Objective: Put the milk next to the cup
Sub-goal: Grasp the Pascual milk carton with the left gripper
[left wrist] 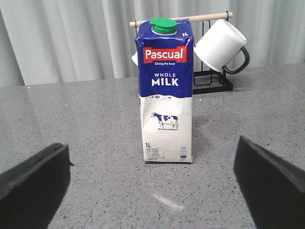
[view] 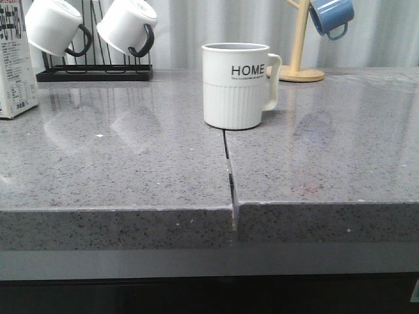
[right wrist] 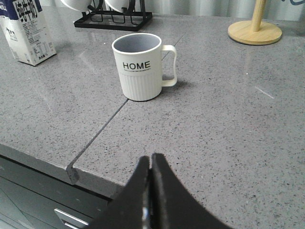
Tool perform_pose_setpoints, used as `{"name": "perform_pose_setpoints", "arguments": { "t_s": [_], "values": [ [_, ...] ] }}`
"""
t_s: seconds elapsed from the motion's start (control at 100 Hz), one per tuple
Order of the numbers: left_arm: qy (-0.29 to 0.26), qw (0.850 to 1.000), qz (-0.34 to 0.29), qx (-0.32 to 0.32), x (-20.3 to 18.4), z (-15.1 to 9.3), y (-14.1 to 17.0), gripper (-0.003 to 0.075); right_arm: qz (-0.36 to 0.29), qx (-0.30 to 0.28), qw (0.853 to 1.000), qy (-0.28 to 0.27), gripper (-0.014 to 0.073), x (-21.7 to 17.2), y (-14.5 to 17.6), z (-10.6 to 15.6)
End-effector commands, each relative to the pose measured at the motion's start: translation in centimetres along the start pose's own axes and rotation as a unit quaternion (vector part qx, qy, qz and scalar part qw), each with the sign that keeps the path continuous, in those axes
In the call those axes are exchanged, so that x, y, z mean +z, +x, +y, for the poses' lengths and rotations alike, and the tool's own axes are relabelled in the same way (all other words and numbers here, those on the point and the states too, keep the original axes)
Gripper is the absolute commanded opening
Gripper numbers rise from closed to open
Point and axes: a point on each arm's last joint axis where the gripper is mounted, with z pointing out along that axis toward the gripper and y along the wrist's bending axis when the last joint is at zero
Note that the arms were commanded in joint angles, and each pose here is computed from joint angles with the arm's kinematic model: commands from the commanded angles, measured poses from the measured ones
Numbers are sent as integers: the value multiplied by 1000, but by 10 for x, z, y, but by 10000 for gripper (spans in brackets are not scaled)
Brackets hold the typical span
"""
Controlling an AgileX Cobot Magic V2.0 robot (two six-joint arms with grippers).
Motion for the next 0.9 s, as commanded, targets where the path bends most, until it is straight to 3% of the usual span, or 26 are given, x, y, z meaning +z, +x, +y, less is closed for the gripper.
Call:
{"name": "perform_pose_setpoints", "arguments": {
  "t_s": [0.0,0.4,0.89],
  "values": [
    [8,999,-53,1,12,-1,-19,671,-46,-3,999,-1,-37,-2,-14,1],
    [12,1000,0,-15,94,-1,-38,671,-46,-3,999,-1,-37,-2,-14,1],
    [18,999,-10,-25,174,-2,-48,671,-46,-3,999,-1,-37,-2,-14,1]
  ]
}}
